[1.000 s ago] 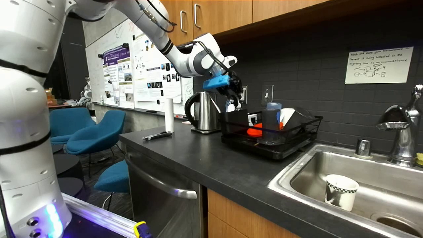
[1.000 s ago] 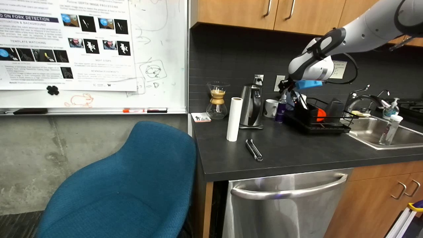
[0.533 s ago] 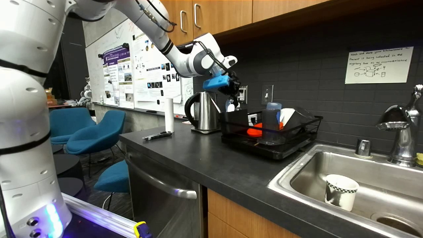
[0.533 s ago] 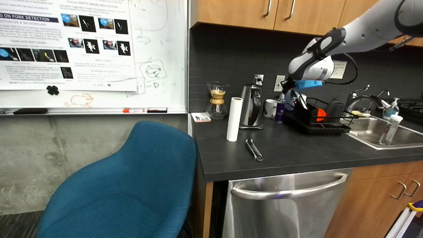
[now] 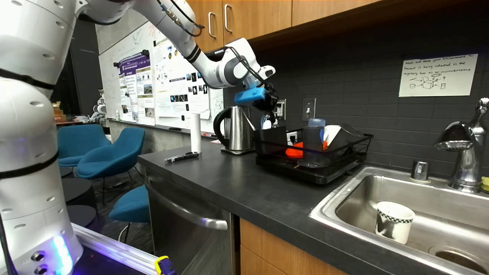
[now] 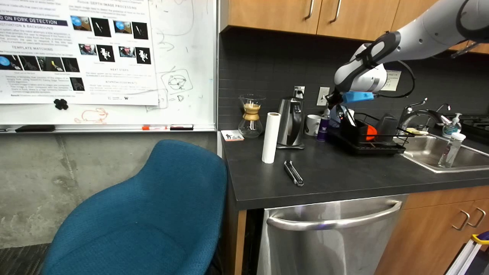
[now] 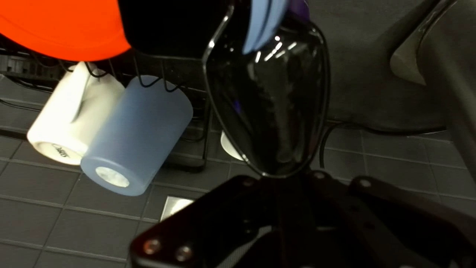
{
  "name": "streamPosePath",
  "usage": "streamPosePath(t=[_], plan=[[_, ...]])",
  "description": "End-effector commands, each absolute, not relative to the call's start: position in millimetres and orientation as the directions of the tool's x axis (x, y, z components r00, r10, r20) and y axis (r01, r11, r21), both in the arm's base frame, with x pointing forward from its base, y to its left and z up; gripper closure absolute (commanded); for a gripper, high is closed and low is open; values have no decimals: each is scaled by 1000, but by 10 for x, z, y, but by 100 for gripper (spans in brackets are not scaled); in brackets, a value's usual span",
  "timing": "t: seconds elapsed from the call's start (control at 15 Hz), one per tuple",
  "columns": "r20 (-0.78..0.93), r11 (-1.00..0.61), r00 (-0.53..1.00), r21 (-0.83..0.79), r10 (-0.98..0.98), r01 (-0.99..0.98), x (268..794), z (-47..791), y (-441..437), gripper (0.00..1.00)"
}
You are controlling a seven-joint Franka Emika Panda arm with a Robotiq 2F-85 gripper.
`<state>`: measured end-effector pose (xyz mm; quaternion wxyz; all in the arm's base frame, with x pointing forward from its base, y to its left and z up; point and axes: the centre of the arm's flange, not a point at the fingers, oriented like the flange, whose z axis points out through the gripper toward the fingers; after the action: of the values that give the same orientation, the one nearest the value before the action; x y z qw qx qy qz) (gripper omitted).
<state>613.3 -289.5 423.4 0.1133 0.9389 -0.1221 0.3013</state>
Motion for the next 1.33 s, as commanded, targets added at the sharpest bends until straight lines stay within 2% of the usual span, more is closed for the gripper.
streamPosePath(t=[0.0,0.67,1.27], plan=[[570,-940,803,147,-173,-307,6091,4337,-2902,70],[555,-949,814,128,-171,-287,6167,4238,-2821,2],[577,-952,801,124,-161,-280,6266,4168,-2766,0]])
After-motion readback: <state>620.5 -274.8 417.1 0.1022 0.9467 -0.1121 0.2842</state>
